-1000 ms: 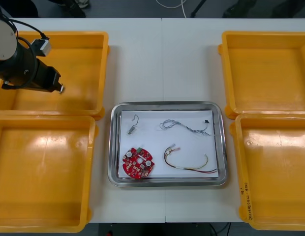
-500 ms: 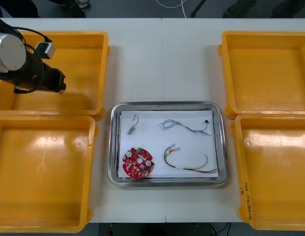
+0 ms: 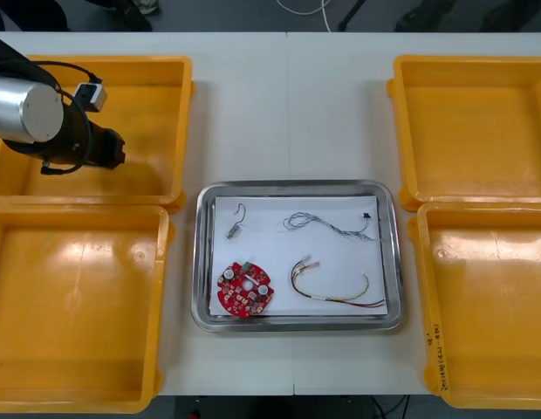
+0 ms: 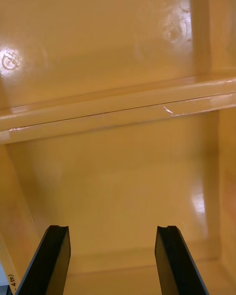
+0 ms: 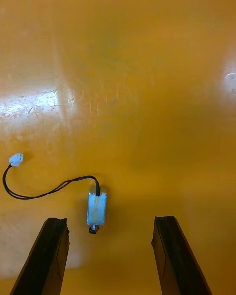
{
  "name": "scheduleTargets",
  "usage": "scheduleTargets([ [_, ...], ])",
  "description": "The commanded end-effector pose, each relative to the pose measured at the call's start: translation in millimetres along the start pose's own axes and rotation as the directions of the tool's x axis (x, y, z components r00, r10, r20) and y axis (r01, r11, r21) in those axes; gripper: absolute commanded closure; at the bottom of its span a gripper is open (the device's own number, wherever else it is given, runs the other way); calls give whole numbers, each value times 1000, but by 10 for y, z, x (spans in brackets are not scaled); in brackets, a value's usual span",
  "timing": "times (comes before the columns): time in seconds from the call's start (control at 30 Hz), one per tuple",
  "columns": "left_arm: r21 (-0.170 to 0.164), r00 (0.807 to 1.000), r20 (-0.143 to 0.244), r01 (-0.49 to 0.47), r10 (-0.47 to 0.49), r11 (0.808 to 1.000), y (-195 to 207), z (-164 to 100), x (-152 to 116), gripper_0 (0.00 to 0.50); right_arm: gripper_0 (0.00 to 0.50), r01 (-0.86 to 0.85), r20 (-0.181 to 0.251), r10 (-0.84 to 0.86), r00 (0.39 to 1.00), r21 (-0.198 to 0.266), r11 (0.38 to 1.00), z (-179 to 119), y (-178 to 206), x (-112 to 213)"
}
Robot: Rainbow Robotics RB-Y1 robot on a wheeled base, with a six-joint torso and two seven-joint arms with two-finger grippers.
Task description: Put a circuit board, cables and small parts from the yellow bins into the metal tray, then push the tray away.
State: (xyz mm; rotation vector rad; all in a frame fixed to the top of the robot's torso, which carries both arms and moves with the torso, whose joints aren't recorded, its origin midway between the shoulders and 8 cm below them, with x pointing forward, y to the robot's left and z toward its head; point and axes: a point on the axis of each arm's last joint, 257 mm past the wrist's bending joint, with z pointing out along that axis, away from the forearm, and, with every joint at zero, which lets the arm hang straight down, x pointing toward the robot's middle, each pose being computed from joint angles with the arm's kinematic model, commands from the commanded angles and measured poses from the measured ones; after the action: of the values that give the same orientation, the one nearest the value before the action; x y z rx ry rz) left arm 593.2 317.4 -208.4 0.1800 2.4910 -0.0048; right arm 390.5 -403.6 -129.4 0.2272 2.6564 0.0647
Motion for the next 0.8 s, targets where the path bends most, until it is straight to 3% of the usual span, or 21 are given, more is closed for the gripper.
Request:
scheduleTargets([
  [0.03, -40, 999, 19, -39, 40, 998, 182, 7, -30, 0, 0, 17, 22, -18, 1000, 42, 999, -151, -180, -70],
  [0.67, -50, 998, 31, -54, 56, 997, 207, 143, -1, 0, 0, 15, 19, -16, 1000, 38, 999, -148, -173, -61],
  [0.73, -52, 998, 31, -58, 59, 997, 211, 142, -1, 83, 0, 15, 19, -16, 1000, 38, 999, -148, -173, -61],
  [0.8, -47, 998, 32, -57, 59, 997, 200, 143, -4, 366, 0, 16, 21, -16, 1000, 38, 999, -151, -170, -66],
])
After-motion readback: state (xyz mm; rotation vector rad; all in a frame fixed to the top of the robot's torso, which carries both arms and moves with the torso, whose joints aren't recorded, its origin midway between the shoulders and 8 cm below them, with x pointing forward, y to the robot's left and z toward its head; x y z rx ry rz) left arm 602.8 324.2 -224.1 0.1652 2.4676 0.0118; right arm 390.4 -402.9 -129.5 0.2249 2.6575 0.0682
